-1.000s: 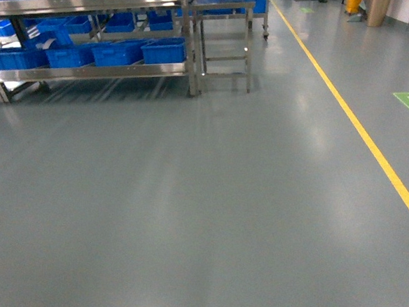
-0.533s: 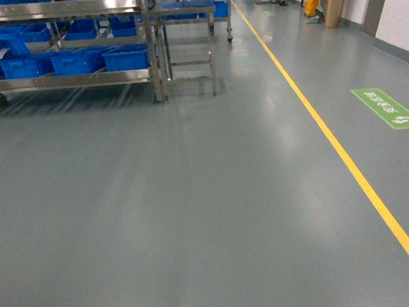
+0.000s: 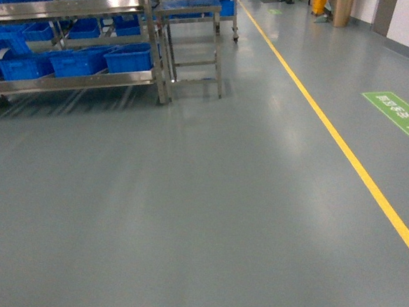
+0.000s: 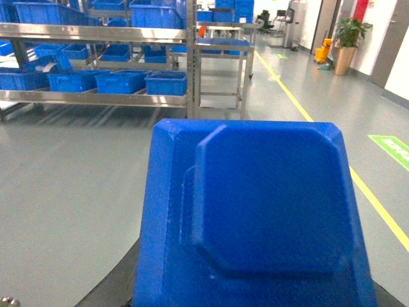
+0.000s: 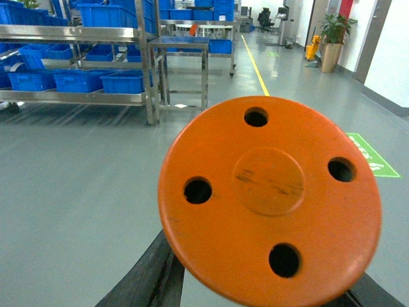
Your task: Sort blue parts and orange caps into right shelf containers
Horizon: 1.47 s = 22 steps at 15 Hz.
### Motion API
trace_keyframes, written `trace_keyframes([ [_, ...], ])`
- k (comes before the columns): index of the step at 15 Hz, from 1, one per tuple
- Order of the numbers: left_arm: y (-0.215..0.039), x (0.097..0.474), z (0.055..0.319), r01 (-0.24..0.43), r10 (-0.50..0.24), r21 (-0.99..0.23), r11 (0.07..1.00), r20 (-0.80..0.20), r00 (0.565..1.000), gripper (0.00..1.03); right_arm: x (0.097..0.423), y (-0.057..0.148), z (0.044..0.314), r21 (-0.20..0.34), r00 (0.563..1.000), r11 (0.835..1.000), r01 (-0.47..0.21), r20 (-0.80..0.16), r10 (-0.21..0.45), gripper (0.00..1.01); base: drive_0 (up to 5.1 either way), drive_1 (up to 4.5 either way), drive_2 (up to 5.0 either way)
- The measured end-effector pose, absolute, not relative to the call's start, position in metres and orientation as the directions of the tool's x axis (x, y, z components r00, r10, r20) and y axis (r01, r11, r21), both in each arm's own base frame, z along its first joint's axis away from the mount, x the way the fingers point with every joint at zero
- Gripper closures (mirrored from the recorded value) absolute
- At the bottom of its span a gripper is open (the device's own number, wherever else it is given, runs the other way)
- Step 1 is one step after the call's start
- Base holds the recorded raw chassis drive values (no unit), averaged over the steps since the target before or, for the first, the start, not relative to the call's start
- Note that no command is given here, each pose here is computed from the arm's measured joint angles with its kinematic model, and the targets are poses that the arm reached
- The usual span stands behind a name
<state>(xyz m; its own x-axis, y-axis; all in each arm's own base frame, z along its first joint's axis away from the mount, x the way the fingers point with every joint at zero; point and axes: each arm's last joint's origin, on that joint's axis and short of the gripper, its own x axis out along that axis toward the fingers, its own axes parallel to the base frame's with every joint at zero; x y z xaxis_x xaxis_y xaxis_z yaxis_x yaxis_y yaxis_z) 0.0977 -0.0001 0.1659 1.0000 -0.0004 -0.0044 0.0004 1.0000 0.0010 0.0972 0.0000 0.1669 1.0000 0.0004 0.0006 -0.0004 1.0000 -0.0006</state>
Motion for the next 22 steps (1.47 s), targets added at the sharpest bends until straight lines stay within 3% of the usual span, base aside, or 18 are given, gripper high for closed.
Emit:
trace_keyframes([
  [22, -0.0001, 0.0977, 0.1657, 0.0, 0.0, 0.001, 1.0, -0.007, 1.0, 0.6, 0.0972, 0.0, 0.167, -0.001, 1.0, 1.0, 0.0, 0.002, 0.0, 0.6, 0.0, 4.2, -4.2],
])
